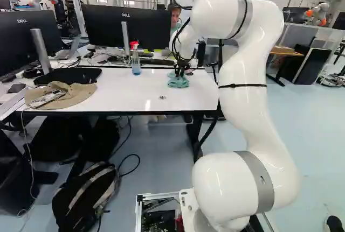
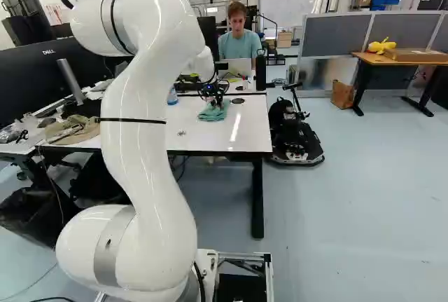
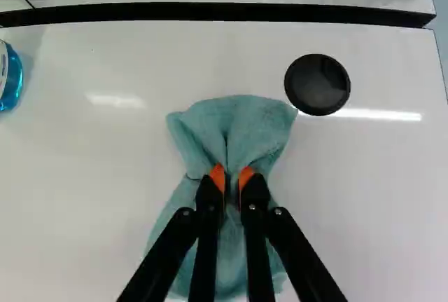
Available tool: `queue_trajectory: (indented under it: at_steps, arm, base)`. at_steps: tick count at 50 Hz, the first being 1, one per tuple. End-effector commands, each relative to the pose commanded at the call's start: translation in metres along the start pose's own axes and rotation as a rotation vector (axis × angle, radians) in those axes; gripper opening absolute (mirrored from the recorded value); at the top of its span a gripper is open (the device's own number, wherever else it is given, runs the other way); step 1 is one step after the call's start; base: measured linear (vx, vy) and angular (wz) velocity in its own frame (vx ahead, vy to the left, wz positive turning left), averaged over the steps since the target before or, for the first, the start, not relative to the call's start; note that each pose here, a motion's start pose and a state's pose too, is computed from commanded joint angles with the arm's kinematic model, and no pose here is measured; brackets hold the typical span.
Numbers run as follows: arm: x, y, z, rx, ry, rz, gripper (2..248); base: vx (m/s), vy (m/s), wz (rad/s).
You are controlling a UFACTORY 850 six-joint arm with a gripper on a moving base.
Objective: Clean the table with the green towel
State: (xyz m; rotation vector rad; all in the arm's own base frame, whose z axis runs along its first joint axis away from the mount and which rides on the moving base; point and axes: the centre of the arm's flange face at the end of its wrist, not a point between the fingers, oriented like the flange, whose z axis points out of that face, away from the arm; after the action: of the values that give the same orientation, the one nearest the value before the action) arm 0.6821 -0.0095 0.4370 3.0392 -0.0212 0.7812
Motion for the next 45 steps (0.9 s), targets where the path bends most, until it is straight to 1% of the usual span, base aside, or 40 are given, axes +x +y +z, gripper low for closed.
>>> queue_trajectory:
  at_steps: [7, 28, 38, 45]
  arm:
    - [-0.010, 0.003, -0.006, -0.002, -0.011, 0.004, 42]
    - [-0.041, 0.003, -0.026, -0.002, -0.042, 0.004, 42]
    - [-0.056, 0.000, -0.036, 0.000, -0.056, 0.000, 42]
    - [-0.066, -0.006, -0.042, 0.004, -0.064, -0.009, 42]
  base:
    - [0.000, 0.000, 0.000]
    - [0.000, 0.000, 0.000]
    - [0.000, 0.000, 0.000]
    - [0.000, 0.000, 0.000]
